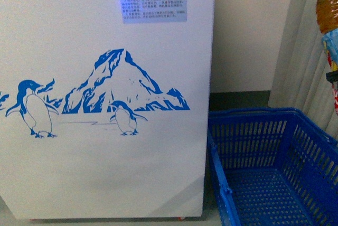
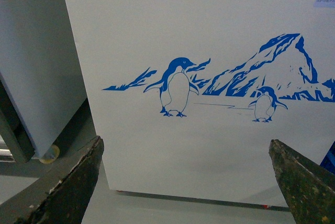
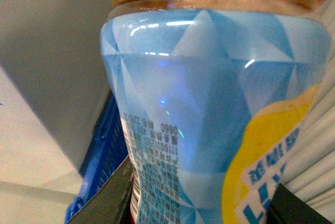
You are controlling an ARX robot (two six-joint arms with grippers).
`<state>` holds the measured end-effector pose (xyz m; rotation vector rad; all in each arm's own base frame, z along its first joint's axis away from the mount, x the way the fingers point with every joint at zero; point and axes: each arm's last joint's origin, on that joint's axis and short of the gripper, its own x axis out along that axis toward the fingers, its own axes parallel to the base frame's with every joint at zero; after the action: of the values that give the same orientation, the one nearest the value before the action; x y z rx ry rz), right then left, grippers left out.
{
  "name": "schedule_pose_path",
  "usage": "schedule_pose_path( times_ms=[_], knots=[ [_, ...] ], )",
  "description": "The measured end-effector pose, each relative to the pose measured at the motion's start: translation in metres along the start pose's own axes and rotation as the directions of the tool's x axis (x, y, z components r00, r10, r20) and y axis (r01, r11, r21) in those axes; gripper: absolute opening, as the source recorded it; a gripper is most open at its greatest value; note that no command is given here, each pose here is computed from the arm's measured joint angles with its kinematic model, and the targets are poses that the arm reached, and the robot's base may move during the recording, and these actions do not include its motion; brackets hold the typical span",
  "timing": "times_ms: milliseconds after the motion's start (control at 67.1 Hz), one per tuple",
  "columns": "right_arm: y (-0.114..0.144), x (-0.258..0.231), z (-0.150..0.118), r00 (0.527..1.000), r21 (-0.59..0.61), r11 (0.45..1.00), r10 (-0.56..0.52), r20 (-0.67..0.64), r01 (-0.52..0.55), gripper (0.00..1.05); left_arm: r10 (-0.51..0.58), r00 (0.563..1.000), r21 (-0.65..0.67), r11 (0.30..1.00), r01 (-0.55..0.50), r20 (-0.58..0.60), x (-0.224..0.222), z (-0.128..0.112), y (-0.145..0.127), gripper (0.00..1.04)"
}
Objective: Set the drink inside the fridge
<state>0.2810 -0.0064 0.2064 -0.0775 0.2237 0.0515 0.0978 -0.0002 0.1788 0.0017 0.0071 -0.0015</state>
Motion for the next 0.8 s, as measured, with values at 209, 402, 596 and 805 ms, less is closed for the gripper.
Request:
schedule_pose_path(
  times_ms=[209,402,596,805],
  knots=[
    [0.003,-0.036,-0.001,0.998,0.021,0.999,0.030,0.047,-0.031,0.40,0.000,1.000,0.000,1.000,0.000,0.000,0.000,0.000,0.000,0.97],
    [0.003,-0.062,-0.006,0.995,0.011,0.999,0.044,0.089,-0.045,0.40,0.000,1.000,0.000,1.000,0.000,0.000,0.000,0.000,0.000,0.97],
    [-0.005,-0.097,-0.012,0.986,0.001,0.999,0.037,0.160,-0.037,0.40,0.000,1.000,0.000,1.000,0.000,0.000,0.000,0.000,0.000,0.97],
    [-0.015,-0.133,-0.031,0.986,0.051,0.998,-0.033,0.161,0.025,0.40,0.000,1.000,0.000,1.000,0.000,0.000,0.000,0.000,0.000,0.97]
  ],
)
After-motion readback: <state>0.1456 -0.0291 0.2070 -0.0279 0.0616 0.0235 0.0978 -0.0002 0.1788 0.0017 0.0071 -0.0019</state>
